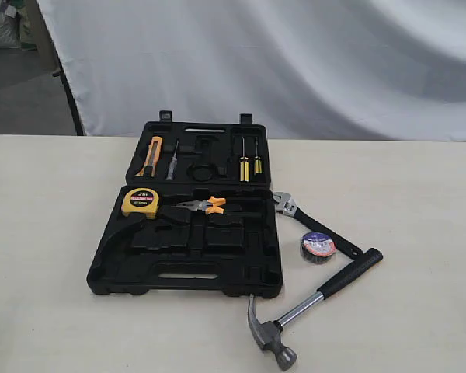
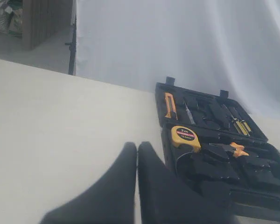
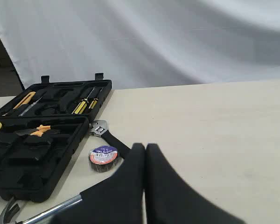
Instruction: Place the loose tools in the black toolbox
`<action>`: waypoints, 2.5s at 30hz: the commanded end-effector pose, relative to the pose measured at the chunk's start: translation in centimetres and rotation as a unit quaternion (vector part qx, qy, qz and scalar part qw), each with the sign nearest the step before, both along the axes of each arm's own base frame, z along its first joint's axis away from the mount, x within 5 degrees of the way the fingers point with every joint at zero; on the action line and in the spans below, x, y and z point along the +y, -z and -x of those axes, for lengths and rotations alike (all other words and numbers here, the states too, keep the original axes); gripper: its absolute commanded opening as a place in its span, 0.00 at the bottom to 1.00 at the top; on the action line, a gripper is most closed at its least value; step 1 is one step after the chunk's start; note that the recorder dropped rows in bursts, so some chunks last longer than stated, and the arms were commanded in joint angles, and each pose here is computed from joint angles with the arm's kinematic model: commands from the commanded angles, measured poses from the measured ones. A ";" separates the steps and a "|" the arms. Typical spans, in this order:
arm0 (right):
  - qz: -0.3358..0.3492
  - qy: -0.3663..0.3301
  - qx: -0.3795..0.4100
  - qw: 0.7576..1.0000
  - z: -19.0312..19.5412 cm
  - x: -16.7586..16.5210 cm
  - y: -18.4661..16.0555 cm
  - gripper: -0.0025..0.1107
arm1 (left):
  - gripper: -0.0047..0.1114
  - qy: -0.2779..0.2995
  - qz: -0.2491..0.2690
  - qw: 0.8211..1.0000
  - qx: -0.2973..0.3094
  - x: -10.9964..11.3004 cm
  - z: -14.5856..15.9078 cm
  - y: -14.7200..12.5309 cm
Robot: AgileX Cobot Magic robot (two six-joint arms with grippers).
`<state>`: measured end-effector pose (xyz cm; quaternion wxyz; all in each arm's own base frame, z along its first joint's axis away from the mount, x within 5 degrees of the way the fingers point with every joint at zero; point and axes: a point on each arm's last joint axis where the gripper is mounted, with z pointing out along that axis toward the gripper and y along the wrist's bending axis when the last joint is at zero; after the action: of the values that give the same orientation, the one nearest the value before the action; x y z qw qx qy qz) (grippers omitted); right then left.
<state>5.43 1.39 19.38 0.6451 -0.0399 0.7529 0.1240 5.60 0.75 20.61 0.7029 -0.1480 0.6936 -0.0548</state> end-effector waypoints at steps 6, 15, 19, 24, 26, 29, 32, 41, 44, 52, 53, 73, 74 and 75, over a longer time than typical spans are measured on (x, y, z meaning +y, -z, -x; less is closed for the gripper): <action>0.002 0.003 -0.006 1.000 0.0 -0.1 0.0 0.02 | 0.05 -0.013 -0.001 1.000 -0.006 0.1 0.1 -0.2; 0.002 0.003 -0.006 1.000 0.0 -0.1 0.0 0.02 | 0.05 -0.013 -0.001 1.000 -0.006 0.1 0.1 -0.2; 0.002 0.003 -0.006 1.000 0.0 -0.1 0.0 0.02 | 0.05 -0.013 -0.001 1.000 -0.006 0.1 0.1 -0.2; 0.002 0.003 -0.006 1.000 0.0 -0.1 0.0 0.02 | 0.05 -0.013 -0.001 1.000 -0.006 0.1 0.1 -0.2; 0.002 0.003 -0.006 1.000 0.0 -0.1 0.0 0.02 | 0.05 -0.013 -0.001 1.000 -0.006 0.1 0.1 -0.2; 0.002 0.003 -0.006 1.000 0.0 -0.1 0.0 0.02 | 0.05 -0.013 -0.001 1.000 -0.006 0.1 0.1 -0.2; 0.002 0.003 -0.006 1.000 0.0 -0.1 0.0 0.02 | 0.05 -0.013 -0.001 1.000 -0.006 0.1 0.1 -0.2; 0.002 0.003 -0.006 1.000 0.0 -0.1 0.0 0.02 | 0.05 -0.013 -0.001 1.000 -0.006 0.1 0.1 -0.2; 0.002 0.003 -0.006 1.000 0.0 -0.1 0.0 0.02 | 0.05 -0.013 -0.001 1.000 -0.006 0.1 0.1 -0.2; -0.008 0.006 -0.047 0.999 -0.1 -0.1 -0.8 0.02 | 0.05 -0.013 -0.001 1.000 -0.006 0.1 0.1 -0.2; -0.016 0.007 -0.081 0.997 -0.1 -0.1 -1.4 0.02 | 0.05 -0.013 -0.001 1.000 -0.006 0.1 0.1 -0.2; -0.271 -0.033 -0.380 0.884 2.3 -1.0 -7.5 0.02 | 0.05 -0.013 -0.001 1.000 -0.006 0.1 0.1 -0.2; -0.279 -0.039 -0.374 0.883 2.3 -0.9 -7.4 0.02 | 0.05 -0.013 -0.001 1.000 -0.006 0.1 0.1 -0.2; -0.279 -0.045 -0.366 0.887 2.3 -0.8 -7.3 0.02 | 0.05 -0.013 -0.001 1.000 -0.006 0.1 0.1 -0.2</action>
<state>3.24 0.45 26.78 0.8662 0.0587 0.3963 0.2985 5.60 0.75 20.61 0.7029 -0.1480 0.6936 -0.0548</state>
